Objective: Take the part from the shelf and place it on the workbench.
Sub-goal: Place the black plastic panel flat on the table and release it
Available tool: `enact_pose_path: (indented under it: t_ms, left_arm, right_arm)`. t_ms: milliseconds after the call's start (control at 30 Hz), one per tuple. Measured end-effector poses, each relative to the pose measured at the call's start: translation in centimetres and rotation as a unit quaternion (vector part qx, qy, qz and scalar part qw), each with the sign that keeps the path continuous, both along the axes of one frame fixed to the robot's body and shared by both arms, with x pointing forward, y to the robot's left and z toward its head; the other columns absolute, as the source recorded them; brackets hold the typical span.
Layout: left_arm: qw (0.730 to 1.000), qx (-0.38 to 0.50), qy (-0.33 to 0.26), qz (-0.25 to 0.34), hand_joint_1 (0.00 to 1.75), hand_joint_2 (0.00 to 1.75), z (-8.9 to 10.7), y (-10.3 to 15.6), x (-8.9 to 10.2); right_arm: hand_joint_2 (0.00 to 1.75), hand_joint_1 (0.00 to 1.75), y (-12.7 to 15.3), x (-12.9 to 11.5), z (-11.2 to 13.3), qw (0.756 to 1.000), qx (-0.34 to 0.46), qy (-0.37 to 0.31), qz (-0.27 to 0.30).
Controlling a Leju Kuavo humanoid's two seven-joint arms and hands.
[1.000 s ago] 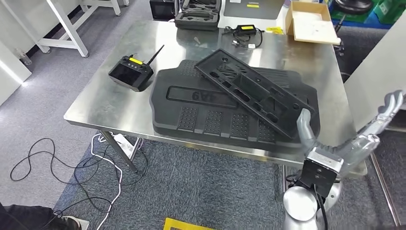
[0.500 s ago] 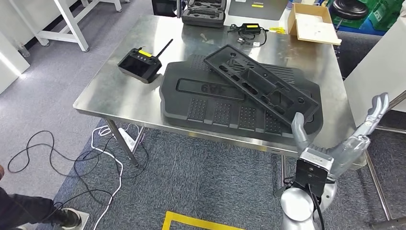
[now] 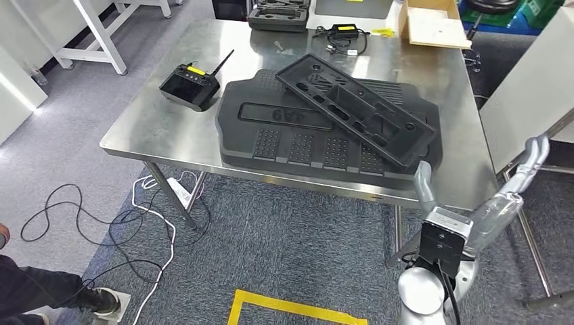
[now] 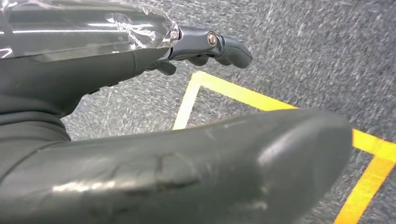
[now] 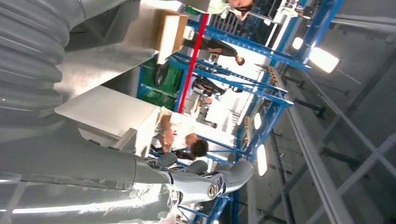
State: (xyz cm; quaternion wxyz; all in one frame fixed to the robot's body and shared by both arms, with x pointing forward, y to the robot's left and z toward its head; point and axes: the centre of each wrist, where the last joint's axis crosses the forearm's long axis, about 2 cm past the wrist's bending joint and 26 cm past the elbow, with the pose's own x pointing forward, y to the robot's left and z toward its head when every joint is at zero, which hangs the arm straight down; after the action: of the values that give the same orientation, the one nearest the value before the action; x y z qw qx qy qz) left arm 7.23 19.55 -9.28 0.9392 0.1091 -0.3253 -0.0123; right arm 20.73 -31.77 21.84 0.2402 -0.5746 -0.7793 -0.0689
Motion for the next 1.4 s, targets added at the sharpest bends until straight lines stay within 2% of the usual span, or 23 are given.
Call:
enact_pose_path:
  t_ms: [1400]
  left_arm:
    - [1.000, 0.006, 0.003, 0.004, 0.00, 0.00, 0.06, -0.13, 0.13]
  right_arm:
    - [1.75, 0.00, -0.29, -0.51, -0.26, 0.999, 0.023, 0.020, -0.016]
